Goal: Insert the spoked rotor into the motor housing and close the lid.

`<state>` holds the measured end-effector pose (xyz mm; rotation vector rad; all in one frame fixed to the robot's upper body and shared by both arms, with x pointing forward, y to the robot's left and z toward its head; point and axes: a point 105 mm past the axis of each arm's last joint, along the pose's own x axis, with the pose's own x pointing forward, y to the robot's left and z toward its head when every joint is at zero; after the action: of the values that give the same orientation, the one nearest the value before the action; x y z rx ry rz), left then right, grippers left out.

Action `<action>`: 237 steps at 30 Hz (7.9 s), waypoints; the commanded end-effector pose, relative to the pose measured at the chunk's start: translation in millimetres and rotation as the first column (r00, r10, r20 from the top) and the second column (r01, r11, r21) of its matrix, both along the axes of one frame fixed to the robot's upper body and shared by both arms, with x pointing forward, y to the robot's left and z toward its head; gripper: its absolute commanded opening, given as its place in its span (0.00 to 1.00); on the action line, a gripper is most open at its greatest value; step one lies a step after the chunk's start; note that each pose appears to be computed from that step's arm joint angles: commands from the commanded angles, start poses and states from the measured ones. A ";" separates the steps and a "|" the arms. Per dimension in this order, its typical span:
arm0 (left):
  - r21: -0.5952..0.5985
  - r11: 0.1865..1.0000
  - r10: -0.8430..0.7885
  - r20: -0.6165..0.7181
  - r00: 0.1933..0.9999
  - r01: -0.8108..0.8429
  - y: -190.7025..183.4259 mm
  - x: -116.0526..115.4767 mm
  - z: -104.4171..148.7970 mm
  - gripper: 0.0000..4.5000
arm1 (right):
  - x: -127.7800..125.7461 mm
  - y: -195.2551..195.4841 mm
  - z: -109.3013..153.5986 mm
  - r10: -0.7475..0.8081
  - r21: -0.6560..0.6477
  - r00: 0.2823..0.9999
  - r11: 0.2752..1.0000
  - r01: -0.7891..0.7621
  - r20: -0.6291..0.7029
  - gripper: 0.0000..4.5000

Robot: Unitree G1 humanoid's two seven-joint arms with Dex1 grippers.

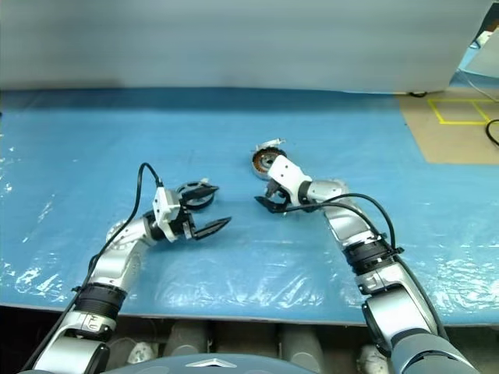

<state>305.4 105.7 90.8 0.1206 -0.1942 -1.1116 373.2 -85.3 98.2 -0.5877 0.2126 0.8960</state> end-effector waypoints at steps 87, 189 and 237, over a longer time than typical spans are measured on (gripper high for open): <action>0.019 1.000 -0.024 0.036 0.999 0.023 -13.4 2.3 6.7 1.00 | -9.0 3.9 5.0 -0.044 0.046 0.995 0.998 0.041 0.086 0.01; 0.046 0.999 -0.027 0.008 1.000 0.027 -18.6 2.5 -2.1 1.00 | -68.8 9.9 8.9 0.342 -0.105 0.939 0.934 -0.342 -0.018 0.00; 0.052 0.998 -0.032 -0.008 0.999 0.032 -19.7 1.6 -5.7 1.00 | -29.5 -8.3 3.9 0.160 -0.172 0.979 0.975 -0.137 0.128 0.01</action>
<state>307.4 87.1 80.5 0.1523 -0.1378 -1.1455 343.7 -92.7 93.8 -0.8347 0.1361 0.9855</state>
